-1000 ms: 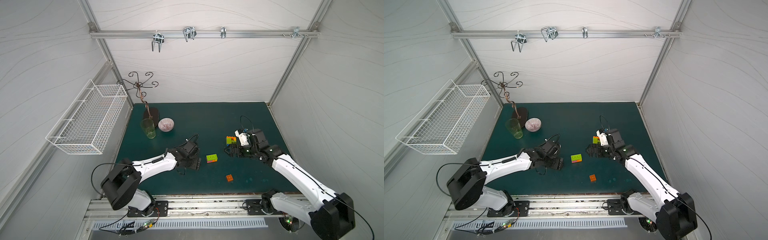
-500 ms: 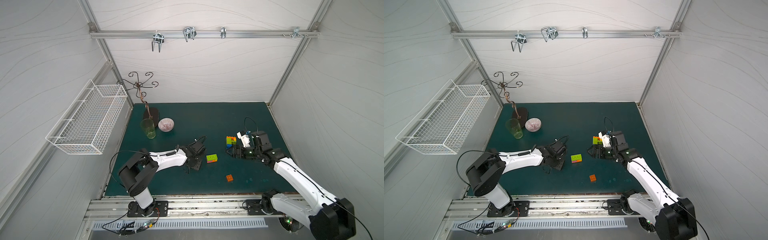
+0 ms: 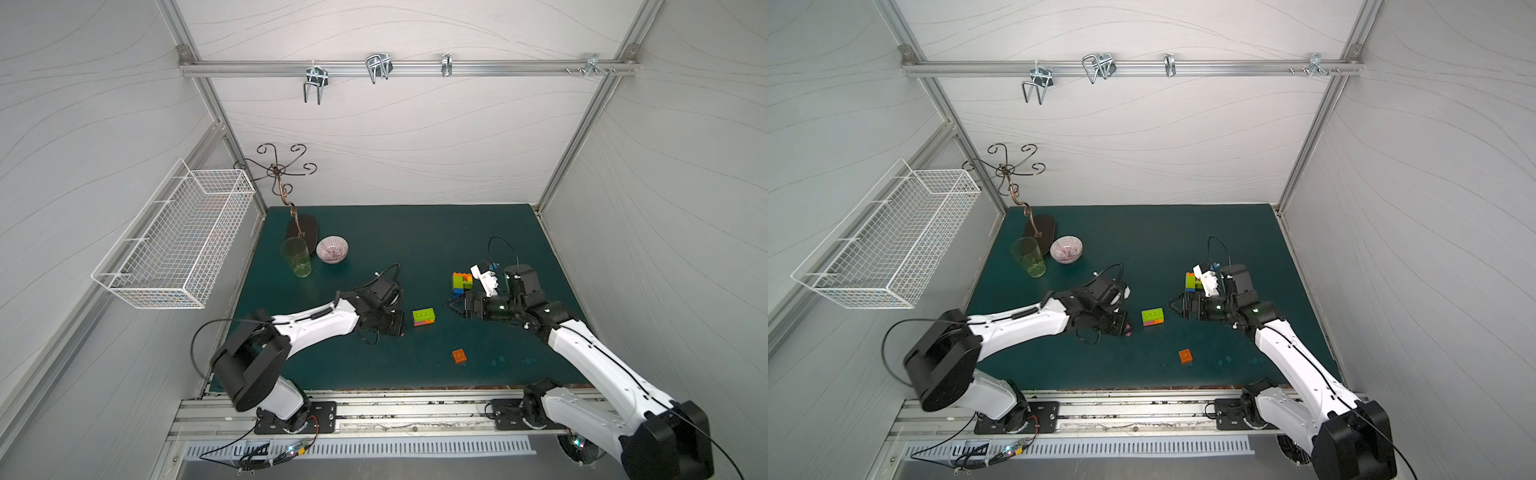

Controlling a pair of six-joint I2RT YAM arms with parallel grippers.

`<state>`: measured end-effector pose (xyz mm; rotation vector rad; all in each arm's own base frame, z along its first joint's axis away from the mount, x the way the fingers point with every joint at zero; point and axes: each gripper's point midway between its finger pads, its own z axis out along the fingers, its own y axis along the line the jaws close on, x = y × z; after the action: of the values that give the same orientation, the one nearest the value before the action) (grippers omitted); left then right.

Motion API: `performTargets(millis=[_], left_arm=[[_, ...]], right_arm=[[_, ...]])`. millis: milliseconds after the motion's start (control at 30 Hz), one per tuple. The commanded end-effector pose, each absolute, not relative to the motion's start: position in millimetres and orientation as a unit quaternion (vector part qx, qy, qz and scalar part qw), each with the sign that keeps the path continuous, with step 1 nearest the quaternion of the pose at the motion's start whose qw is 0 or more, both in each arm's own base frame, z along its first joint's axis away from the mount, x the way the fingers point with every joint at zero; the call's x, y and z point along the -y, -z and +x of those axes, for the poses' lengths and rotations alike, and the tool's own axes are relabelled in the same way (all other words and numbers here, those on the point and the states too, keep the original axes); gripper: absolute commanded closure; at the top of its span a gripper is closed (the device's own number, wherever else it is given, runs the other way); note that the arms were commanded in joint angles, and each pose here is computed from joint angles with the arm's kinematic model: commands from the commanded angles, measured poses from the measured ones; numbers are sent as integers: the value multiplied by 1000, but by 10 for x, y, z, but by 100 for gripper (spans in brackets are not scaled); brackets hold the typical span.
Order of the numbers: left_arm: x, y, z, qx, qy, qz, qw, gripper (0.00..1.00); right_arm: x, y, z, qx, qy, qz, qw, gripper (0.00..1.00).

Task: Assemble the letter p with lego
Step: Pick up the lego brick from the center of the board.

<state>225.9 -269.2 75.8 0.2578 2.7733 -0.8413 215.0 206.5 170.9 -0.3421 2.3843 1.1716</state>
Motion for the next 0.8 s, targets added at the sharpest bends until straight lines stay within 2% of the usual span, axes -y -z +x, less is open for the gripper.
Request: performTargets(millis=[0, 200, 400, 567, 700, 767], left_arm=[[3029, -1463, 2274, -867, 491, 32, 78, 78], [3128, -1948, 2252, -784, 620, -12, 7, 78], [3082, -2323, 2264, -715, 698, -37, -26, 79], [3096, -2475, 2236, -682, 728, -39, -54, 78], [3109, -2494, 2268, -653, 752, -52, -74, 78], [3124, -2423, 2283, -651, 752, -60, -85, 79]], right_arm=[[-2313, -1990, 2026, -813, -470, -206, 276, 2], [-2732, -2174, 1684, -728, -454, -354, 373, 3], [-2819, -2220, 1644, -668, -434, -400, 454, 8], [-2867, -2259, 1699, -648, -432, -420, 465, 10], [-2912, -2321, 1776, -636, -445, -421, 469, 20], [-2927, -2334, 1843, -638, -441, -416, 476, 22]])
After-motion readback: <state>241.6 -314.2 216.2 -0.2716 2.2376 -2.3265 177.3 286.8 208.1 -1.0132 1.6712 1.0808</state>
